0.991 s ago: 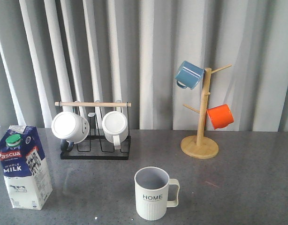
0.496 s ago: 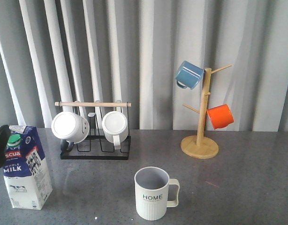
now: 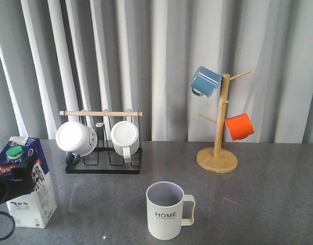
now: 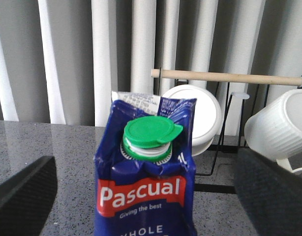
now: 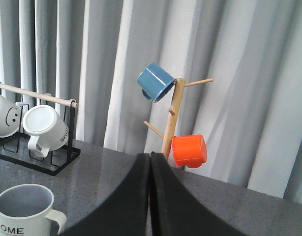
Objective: Place milk next to cup
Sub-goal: 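Grasp the milk carton with the left gripper and lift it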
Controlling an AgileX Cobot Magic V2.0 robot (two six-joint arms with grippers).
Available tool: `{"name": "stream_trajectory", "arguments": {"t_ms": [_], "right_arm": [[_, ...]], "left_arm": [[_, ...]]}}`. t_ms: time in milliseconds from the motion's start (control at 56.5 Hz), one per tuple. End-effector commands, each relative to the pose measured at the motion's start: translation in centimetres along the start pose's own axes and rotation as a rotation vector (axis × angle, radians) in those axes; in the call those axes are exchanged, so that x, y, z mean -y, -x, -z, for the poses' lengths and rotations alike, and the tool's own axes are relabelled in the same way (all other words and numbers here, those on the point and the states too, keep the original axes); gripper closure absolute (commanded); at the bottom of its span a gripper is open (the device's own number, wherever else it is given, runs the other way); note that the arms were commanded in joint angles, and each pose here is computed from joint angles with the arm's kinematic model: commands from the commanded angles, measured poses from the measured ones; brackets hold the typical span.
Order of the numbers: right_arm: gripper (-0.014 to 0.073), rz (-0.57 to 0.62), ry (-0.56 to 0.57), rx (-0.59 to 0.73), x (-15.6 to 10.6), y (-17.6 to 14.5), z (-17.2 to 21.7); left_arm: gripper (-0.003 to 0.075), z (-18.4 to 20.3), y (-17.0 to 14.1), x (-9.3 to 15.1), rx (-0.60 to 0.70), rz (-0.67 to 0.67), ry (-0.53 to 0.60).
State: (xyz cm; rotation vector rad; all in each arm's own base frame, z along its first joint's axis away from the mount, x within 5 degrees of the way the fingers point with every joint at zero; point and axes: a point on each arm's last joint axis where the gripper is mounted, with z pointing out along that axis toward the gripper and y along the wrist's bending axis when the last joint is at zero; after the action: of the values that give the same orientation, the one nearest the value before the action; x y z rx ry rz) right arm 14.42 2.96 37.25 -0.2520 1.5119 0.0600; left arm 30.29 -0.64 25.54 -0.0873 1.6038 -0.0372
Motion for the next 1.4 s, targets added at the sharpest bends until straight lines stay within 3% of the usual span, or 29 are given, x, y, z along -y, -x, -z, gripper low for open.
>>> {"name": "stream_trajectory", "arguments": {"t_ms": [0, 265, 442, 549, 708, 761, 1133, 1257, 1381], "right_arm": [[0.0603, 0.005, -0.028, 0.094, 0.4, 1.5, 0.2], [0.0603, 0.005, -0.028, 0.094, 0.4, 1.5, 0.2], [0.0603, 0.005, -0.028, 0.094, 0.4, 1.5, 0.2], [0.0603, 0.005, -0.028, 0.094, 0.4, 1.5, 0.2], [0.0603, 0.005, -0.028, 0.094, 0.4, 1.5, 0.2], [0.0603, 0.005, -0.028, 0.094, 0.4, 1.5, 0.2], [0.0603, 0.005, -0.028, 0.094, 0.4, 1.5, 0.2], [0.0603, 0.005, -0.027, 0.093, 0.4, 1.5, 0.2], [0.0603, 0.005, -0.027, 0.093, 0.4, 1.5, 0.2]], "left_arm": [[0.0014, -0.5, 1.8, 0.3, 0.146, 0.022, -0.008], [0.004, -2.1, 0.1, 0.2, 0.095, 0.037, 0.001], [0.0136, -3.7, 0.4, 0.4, 0.027, 0.026, -0.003], [0.0288, -3.9, 0.5, 0.5, 0.022, 0.026, -0.004], [0.066, -3.9, 0.5, 0.5, 0.023, 0.037, -0.004], [0.0729, -3.9, 0.6, 0.5, 0.03, 0.035, -0.004], [0.0727, -3.6, 0.8, 0.8, 0.004, 0.005, -0.02], [0.0726, -1.9, 3.6, 1.7, 0.058, -0.093, -0.08], [0.0726, 0.8, 7.6, 2.2, 0.181, -0.029, -0.098]]}}
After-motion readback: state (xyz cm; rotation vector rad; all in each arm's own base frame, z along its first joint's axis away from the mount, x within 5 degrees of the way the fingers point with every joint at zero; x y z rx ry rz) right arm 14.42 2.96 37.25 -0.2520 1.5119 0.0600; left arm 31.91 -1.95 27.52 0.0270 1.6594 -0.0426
